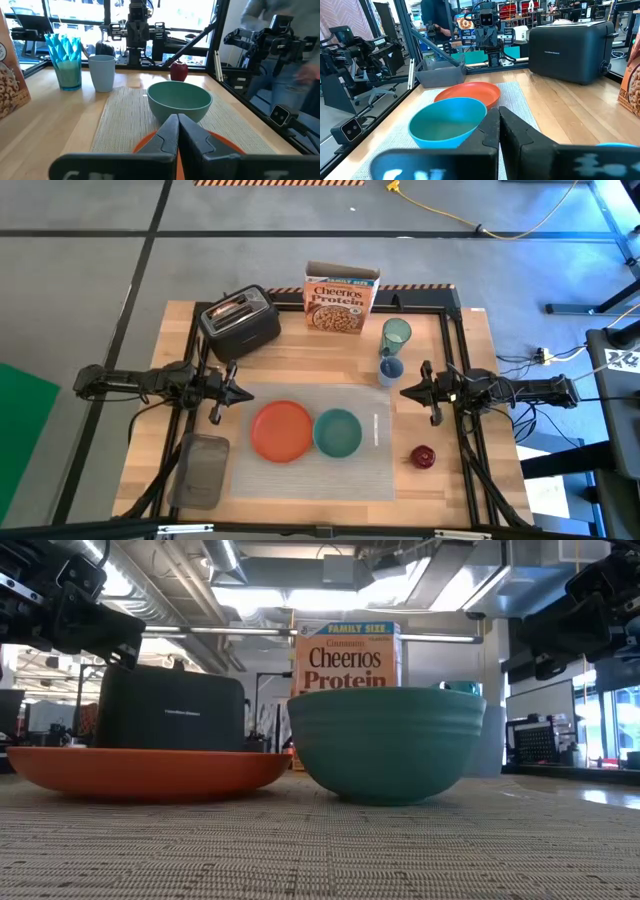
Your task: Arrange a breakfast setting
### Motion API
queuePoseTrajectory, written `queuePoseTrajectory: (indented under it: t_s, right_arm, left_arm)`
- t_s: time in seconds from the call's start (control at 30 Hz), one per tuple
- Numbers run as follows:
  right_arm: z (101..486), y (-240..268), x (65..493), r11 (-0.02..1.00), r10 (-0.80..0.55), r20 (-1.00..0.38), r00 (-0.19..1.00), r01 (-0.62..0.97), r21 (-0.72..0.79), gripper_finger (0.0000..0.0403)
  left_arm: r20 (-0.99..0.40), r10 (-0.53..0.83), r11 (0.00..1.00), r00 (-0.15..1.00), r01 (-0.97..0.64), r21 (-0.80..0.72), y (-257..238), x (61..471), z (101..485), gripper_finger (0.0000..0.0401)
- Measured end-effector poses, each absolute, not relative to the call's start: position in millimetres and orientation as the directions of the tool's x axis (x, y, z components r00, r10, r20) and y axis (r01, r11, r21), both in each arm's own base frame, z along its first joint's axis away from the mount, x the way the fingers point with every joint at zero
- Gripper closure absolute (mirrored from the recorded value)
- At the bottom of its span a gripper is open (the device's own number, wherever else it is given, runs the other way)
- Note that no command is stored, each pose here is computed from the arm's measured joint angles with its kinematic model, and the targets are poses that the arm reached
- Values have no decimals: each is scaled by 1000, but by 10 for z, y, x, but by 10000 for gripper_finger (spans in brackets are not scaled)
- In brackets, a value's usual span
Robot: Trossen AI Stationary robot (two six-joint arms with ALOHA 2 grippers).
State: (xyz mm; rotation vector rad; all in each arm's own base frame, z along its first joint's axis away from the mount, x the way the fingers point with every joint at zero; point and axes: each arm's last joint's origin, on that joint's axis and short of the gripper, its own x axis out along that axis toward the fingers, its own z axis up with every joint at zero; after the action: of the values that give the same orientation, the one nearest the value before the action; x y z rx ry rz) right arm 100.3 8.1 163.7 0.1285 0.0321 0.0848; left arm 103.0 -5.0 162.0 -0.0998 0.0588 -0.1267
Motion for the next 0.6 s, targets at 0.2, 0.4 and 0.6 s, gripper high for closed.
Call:
queuePoseTrajectory:
  t_s: [0.2, 0.4, 0.6]
  right_arm:
    - [1637, 81, 1003, 988, 86, -27, 996, -82, 129, 403]
    - [1638, 81, 1003, 988, 86, -27, 996, -82, 129, 403]
    - [1644, 69, 1003, 991, 46, -20, 999, -44, 128, 403]
  left_arm:
    - [-52, -129, 987, 990, 123, -103, -49, 1030, 1621, 401]
    - [-52, -129, 987, 990, 123, -103, -50, 1030, 1621, 401]
    - [-52, -129, 987, 990, 123, -103, -49, 1030, 1620, 401]
